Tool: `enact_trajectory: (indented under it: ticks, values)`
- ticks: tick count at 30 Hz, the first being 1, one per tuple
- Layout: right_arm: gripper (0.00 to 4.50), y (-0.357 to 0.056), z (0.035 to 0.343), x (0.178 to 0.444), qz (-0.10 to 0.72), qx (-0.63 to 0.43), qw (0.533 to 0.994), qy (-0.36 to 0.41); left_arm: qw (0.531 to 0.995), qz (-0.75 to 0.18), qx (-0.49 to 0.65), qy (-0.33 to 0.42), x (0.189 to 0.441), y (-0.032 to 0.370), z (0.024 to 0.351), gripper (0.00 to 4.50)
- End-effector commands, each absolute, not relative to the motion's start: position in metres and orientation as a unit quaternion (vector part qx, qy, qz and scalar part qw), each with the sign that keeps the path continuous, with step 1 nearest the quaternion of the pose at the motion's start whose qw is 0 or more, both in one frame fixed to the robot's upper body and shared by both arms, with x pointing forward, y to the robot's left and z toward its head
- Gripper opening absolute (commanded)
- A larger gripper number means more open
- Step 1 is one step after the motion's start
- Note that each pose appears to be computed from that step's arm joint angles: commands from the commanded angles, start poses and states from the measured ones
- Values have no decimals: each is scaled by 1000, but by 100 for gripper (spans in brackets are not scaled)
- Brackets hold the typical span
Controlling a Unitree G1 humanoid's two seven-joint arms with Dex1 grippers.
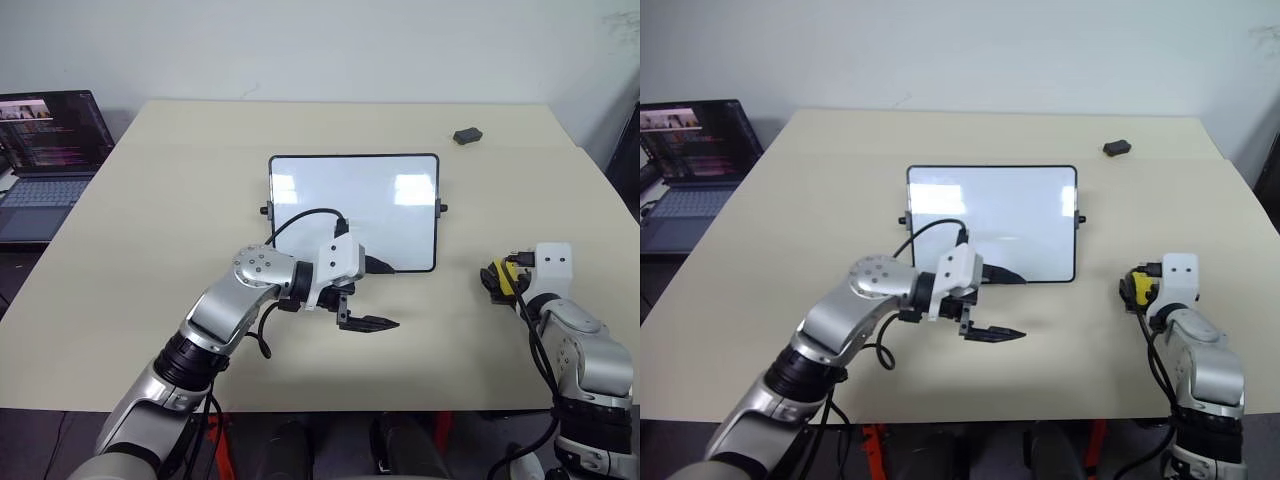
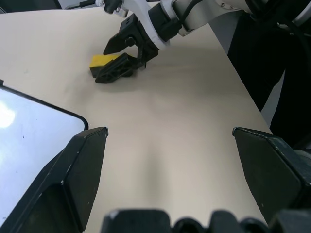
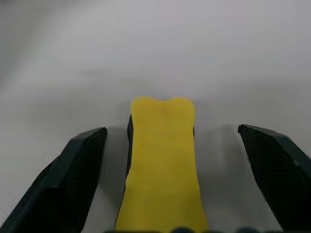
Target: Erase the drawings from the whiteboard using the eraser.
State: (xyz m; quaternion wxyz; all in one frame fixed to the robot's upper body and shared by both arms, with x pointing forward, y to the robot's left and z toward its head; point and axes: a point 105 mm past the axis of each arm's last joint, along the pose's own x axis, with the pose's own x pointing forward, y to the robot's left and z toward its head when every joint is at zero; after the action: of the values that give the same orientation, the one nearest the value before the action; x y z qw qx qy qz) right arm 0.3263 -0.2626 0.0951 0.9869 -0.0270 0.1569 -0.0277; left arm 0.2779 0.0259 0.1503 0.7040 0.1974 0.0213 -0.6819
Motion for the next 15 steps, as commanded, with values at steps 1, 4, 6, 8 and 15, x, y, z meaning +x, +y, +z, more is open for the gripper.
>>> enact_trajectory:
  ticks: [1, 4, 6, 8, 15]
  values:
    - [448, -251, 139, 326, -2, -40, 997, 59, 735, -652, 185, -7, 283, 37, 165, 450]
    - [448, -238, 170, 311, 11, -56, 998, -30, 812, -567, 137, -23, 301, 64, 174, 450]
    - [448, -232, 177, 298, 9, -75, 995, -71, 864, -493, 99, -33, 313, 86, 178, 450]
    - [448, -224, 170, 283, 11, -90, 992, -91, 903, -423, 63, -37, 315, 109, 178, 450]
    - [448, -217, 132, 246, -2, -84, 989, -120, 975, -208, 40, -72, 295, 161, 168, 450]
